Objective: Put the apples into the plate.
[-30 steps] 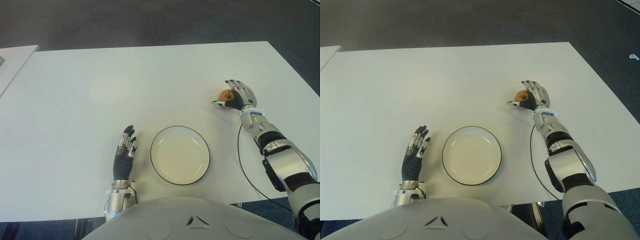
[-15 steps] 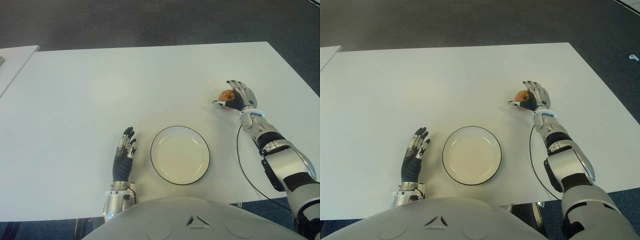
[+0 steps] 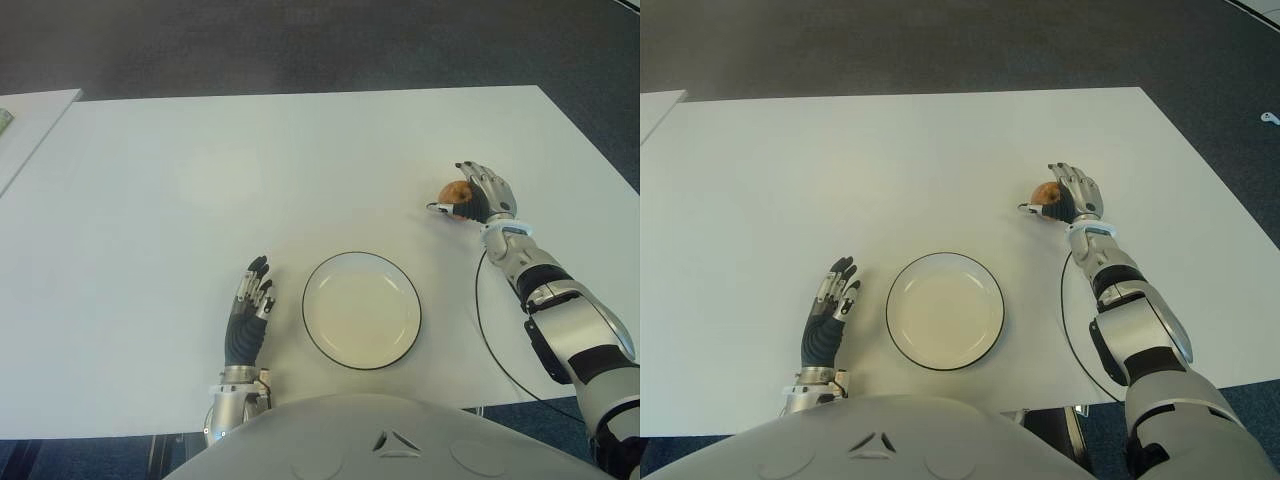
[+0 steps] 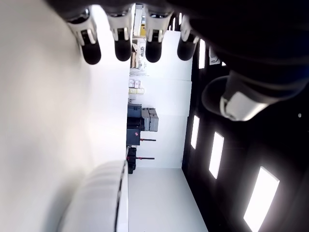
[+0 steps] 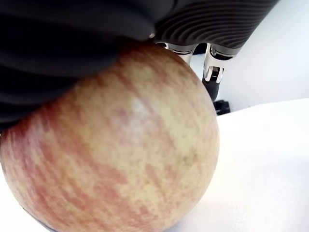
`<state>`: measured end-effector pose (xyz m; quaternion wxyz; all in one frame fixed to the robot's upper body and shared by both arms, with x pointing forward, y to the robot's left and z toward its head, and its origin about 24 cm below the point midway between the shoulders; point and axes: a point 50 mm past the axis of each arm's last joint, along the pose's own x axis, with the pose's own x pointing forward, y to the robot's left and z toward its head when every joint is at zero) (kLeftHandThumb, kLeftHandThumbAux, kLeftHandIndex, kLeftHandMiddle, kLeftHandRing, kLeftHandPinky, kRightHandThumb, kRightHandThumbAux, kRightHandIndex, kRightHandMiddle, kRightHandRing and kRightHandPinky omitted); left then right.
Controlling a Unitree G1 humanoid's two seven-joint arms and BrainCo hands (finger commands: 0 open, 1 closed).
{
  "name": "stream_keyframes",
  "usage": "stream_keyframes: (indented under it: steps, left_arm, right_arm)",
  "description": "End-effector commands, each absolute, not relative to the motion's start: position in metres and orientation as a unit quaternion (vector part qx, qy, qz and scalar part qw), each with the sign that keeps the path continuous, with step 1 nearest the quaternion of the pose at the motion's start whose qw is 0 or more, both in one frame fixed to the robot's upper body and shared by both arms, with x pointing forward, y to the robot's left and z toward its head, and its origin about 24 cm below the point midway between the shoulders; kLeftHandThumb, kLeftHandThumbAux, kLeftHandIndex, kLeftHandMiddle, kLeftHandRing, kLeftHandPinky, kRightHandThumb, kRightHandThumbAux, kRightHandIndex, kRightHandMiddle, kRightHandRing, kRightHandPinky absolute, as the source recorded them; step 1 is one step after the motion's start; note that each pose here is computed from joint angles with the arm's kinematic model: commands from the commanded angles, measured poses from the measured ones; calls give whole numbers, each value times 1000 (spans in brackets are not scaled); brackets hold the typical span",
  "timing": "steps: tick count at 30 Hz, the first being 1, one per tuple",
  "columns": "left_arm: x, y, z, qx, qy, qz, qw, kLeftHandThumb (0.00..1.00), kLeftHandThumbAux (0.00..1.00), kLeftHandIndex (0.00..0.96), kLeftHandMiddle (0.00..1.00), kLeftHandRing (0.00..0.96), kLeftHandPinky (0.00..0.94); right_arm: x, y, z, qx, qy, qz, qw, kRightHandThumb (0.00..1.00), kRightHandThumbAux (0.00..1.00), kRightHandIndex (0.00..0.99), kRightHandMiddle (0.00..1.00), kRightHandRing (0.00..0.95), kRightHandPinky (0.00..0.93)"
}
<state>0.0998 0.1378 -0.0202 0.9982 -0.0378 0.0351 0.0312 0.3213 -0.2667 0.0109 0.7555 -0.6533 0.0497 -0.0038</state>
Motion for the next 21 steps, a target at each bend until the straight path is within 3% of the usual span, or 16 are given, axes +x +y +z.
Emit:
stream_keyframes:
  steps: [1,5,8,10,13,21]
  left_arm:
    - [95,138,-23,-29,49,37,998,7,493,0,0,0,0]
    - [96,137,-23,-30,48,34,998,2,495,0,0,0,0]
    - [96,136,-22,-31,46,33,998,0,495,0,0,0,0]
    - [97,136,-22,-33,45,33,998,0,494,0,0,0,0]
    - [97,135,-22,-39,45,29,998,0,489,0,0,0,0]
    - [97,137,-23,-35,48,30,998,0,490,0,0,0,0]
  right_arm:
    - [278,-287,-35,-687,154,43,708,350,517,228,259,242,242]
    - [276,-289,-34,-698,144,39,700,378,566,349,423,408,381]
    - [275,-290,-34,-702,142,37,697,385,586,387,472,460,426]
    - [275,-291,-33,-706,141,35,694,562,663,410,533,527,486]
    - [275,-293,-33,-710,143,33,689,647,699,423,592,591,541]
    - [276,-296,-32,-713,154,33,684,690,716,432,669,667,592]
